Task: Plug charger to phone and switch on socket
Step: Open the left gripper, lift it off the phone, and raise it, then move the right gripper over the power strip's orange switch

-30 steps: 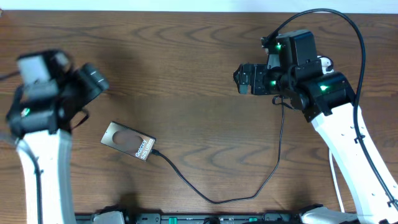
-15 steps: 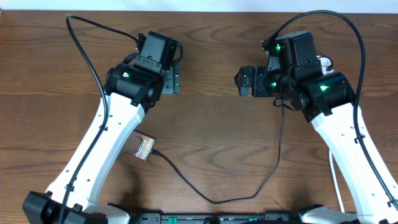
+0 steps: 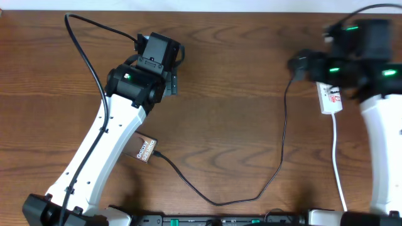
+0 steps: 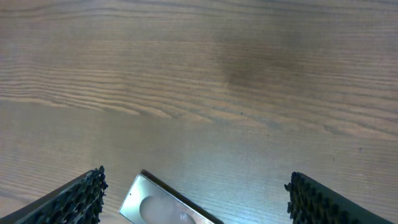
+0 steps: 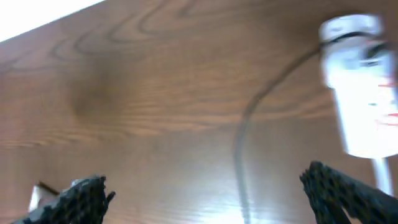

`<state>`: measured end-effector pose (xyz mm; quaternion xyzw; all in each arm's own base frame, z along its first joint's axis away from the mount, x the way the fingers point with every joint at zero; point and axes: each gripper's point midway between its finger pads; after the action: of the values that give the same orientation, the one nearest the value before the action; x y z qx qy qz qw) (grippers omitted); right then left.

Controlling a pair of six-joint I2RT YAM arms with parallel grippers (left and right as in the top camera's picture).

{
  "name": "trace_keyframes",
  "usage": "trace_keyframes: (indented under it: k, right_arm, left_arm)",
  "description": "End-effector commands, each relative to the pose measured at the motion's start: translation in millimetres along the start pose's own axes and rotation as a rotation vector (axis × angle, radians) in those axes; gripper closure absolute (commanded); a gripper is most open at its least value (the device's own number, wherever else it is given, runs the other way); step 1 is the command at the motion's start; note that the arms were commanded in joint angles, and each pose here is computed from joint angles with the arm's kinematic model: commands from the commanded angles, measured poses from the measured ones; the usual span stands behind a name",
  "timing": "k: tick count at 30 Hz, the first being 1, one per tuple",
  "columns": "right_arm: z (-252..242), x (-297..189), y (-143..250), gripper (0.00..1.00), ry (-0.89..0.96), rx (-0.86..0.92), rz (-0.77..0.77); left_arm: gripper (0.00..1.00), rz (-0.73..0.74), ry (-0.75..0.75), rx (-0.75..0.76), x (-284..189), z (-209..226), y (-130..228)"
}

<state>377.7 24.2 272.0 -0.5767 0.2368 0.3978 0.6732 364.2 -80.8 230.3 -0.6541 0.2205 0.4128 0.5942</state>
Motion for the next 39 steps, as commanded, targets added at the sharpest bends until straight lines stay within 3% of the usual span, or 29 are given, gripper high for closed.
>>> trace_keyframes:
  k: [1, 9, 17, 32, 39]
  right_arm:
    - [-31, -23, -19, 0.01, -0.076, -0.086, -0.028]
    - [-105, 11, -3, 0.01, -0.046, -0.144, 0.128]
    - [-127, 72, 23, 0.01, -0.112, -0.071, 0.266]
    - [-180, 123, 28, 0.01, 0.028, -0.140, 0.304]
    - [-190, 149, 43, 0.01, 0.007, -0.134, 0.343]
  left_arm:
    - [0.08, -0.031, -0.003, -0.004, -8, 3, -9]
    - [0.09, -0.031, -0.003, -0.004, -8, 3, -9]
    - [0.09, -0.031, -0.003, -0.004, -8, 3, -9]
    - [0.08, -0.031, -0.003, -0.004, -8, 3, -9]
    - [0.08, -0.031, -0.003, -0.004, -8, 3, -9]
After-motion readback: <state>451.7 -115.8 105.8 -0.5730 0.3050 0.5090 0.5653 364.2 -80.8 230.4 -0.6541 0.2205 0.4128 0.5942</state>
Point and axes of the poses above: each gripper's point midway between its finger pads, its own x axis out along the fingers, its own z axis along the line the jaws close on, y = z × x, and after that the axes turned 13 degrees about -x, right-handed
